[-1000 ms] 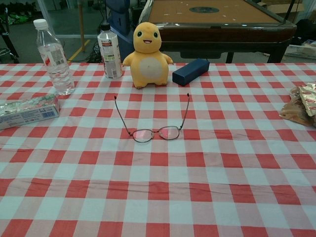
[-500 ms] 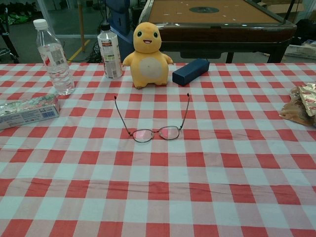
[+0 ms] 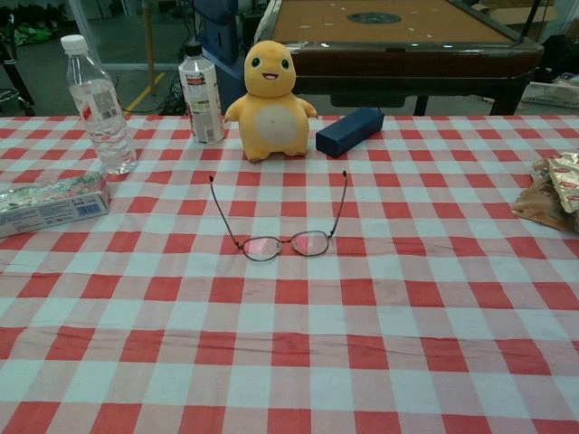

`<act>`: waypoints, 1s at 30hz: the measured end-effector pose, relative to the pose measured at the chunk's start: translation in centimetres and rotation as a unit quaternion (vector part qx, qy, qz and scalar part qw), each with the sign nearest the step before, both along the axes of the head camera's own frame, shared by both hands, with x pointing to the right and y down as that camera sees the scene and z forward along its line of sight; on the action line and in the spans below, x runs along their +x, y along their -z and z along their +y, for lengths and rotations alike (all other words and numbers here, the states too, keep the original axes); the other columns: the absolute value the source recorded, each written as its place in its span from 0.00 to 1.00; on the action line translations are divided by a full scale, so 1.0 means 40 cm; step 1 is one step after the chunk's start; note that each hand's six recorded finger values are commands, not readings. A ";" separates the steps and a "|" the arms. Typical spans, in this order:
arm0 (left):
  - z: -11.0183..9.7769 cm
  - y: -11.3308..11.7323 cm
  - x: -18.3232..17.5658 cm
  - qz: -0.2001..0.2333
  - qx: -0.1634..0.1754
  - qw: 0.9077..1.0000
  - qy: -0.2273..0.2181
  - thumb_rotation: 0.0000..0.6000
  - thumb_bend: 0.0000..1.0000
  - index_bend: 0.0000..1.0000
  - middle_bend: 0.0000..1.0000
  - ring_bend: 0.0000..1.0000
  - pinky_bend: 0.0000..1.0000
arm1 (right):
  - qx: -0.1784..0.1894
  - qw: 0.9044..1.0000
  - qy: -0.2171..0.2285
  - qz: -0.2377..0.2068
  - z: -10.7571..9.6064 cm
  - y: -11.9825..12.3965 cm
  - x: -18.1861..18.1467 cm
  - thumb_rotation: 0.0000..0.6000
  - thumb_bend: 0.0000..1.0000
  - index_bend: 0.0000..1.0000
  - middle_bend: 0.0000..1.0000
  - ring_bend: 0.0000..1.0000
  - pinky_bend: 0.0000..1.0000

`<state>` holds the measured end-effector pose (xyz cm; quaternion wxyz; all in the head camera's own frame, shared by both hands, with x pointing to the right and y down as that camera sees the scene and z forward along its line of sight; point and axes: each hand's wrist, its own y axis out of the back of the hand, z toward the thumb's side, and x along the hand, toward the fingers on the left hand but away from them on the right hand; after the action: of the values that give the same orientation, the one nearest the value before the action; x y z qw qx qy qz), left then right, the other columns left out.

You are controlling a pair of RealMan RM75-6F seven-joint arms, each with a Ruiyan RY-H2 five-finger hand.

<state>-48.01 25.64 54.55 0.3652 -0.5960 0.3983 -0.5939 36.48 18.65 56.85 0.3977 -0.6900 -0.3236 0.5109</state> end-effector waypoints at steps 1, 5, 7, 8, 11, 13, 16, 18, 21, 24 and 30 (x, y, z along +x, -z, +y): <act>0.000 0.000 -0.001 0.000 0.000 1.000 0.000 1.00 0.26 0.00 0.00 0.02 0.00 | -0.002 1.000 0.007 -0.006 -0.007 -0.010 -0.018 1.00 0.67 0.00 0.68 0.70 0.71; 0.001 0.003 -0.004 -0.001 0.001 1.000 0.002 1.00 0.26 0.00 0.00 0.02 0.00 | -0.016 0.999 0.028 -0.021 -0.022 -0.043 -0.072 1.00 0.83 0.00 0.86 0.88 0.87; 0.001 0.005 -0.006 -0.002 0.002 1.000 0.003 1.00 0.26 0.00 0.00 0.02 0.00 | -0.028 0.998 0.040 -0.030 -0.027 -0.062 -0.104 1.00 0.90 0.00 0.92 0.94 0.93; 0.001 0.006 -0.008 -0.002 0.003 1.000 0.004 1.00 0.26 0.00 0.00 0.02 0.00 | -0.034 0.998 0.045 -0.034 -0.029 -0.071 -0.119 1.00 0.94 0.00 0.95 0.97 0.97; 0.002 0.007 -0.011 -0.004 0.002 1.000 0.005 1.00 0.26 0.00 0.00 0.02 0.00 | -0.054 0.996 0.062 -0.044 -0.032 -0.099 -0.166 1.00 1.00 0.00 0.99 1.00 1.00; 0.003 0.007 -0.012 -0.005 0.001 1.000 0.004 1.00 0.26 0.00 0.00 0.02 0.00 | -0.067 0.994 0.075 -0.047 -0.033 -0.118 -0.198 1.00 1.00 0.00 1.00 1.00 1.00; 0.003 0.008 -0.014 -0.006 0.001 1.000 0.006 1.00 0.26 0.00 0.00 0.02 0.00 | -0.084 0.991 0.092 -0.048 -0.034 -0.145 -0.243 1.00 1.00 0.00 1.00 1.00 1.00; 0.004 0.008 -0.018 -0.008 0.001 1.000 0.007 1.00 0.26 0.00 0.00 0.02 0.00 | -0.091 0.990 0.100 -0.050 -0.036 -0.158 -0.271 1.00 1.00 0.00 1.00 1.00 1.00; 0.006 0.008 -0.023 -0.010 -0.001 1.000 0.009 1.00 0.26 0.00 0.00 0.02 0.00 | -0.100 0.987 0.111 -0.057 -0.040 -0.174 -0.316 1.00 1.00 0.00 1.00 1.00 1.00; 0.009 0.007 -0.029 -0.012 -0.002 1.000 0.011 1.00 0.26 0.00 0.00 0.02 0.00 | -0.106 0.985 0.120 -0.062 -0.042 -0.185 -0.349 1.00 1.00 0.00 1.00 1.00 1.00; 0.013 0.005 -0.037 -0.014 -0.004 1.000 0.015 1.00 0.26 0.00 0.00 0.02 0.00 | -0.117 0.982 0.133 -0.068 -0.043 -0.206 -0.402 1.00 1.00 0.00 1.00 1.00 1.00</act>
<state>-49.51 26.17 54.35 0.3592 -0.5831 0.4001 -0.6090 20.41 16.94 65.10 0.3560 -0.8018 -0.1931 0.4395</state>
